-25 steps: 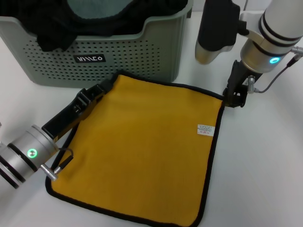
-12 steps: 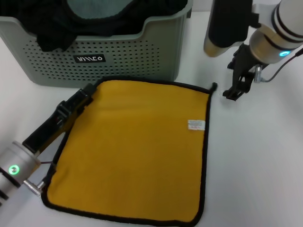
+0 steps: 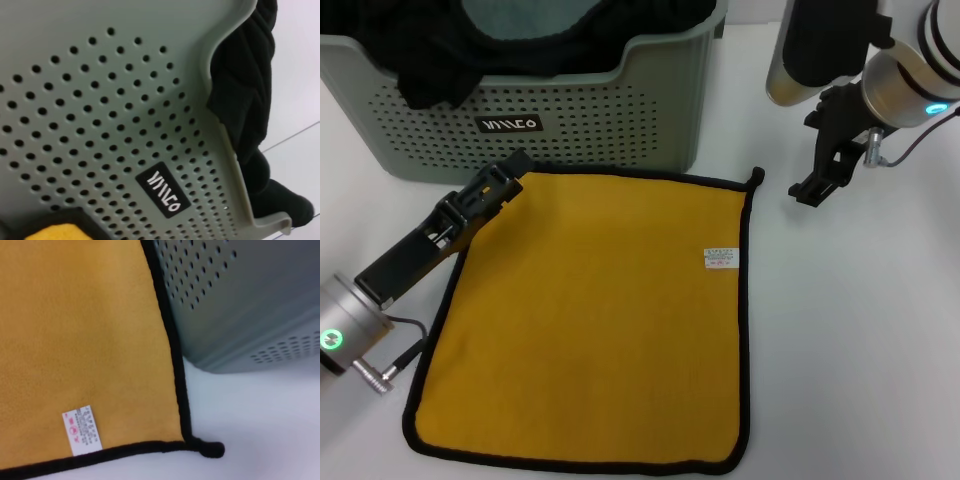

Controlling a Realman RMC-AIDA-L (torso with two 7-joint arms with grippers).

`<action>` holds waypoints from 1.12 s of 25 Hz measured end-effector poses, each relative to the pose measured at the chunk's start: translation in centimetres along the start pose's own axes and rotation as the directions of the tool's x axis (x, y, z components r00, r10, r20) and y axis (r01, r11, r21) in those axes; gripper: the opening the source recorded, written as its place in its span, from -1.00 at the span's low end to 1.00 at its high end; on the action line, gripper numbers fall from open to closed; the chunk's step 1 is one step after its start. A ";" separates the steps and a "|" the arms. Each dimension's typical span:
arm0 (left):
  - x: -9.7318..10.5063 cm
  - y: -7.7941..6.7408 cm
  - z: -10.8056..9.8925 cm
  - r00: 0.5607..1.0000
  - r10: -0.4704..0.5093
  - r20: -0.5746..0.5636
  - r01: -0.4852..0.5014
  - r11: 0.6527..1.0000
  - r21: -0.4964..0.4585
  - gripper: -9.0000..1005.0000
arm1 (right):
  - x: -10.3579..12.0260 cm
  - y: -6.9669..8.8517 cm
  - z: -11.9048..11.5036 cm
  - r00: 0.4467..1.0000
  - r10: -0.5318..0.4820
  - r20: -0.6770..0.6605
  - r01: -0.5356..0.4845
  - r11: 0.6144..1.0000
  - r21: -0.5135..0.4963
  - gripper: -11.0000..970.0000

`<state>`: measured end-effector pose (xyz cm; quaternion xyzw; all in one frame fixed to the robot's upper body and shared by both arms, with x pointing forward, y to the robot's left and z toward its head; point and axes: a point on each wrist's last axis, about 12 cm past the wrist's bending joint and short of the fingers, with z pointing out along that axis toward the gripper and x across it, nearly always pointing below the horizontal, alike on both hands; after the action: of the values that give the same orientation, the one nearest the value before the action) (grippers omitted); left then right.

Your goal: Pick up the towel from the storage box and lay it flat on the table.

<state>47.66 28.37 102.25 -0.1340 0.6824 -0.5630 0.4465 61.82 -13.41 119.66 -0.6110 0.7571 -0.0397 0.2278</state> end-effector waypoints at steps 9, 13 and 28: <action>-0.3 -1.8 -2.7 0.973 0.225 0.055 -0.230 0.963 0.141 0.78 | 2.0 0.2 -2.9 0.944 0.070 0.323 -0.054 0.997 -0.059 0.83; 0.0 -2.8 -3.2 0.894 0.448 0.002 -0.434 0.864 0.255 0.78 | 5.3 1.5 -4.8 0.796 0.137 0.590 -0.046 0.985 -0.166 0.83; 0.5 -5.2 -0.2 0.667 0.737 -0.108 -0.526 0.569 0.632 0.78 | 8.9 7.7 -6.8 0.472 0.129 0.872 0.341 0.886 -0.315 0.83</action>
<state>45.53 26.41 106.62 0.3643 0.5602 -0.5458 0.5056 50.82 -21.34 120.45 -0.6262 0.4792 0.4387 0.4310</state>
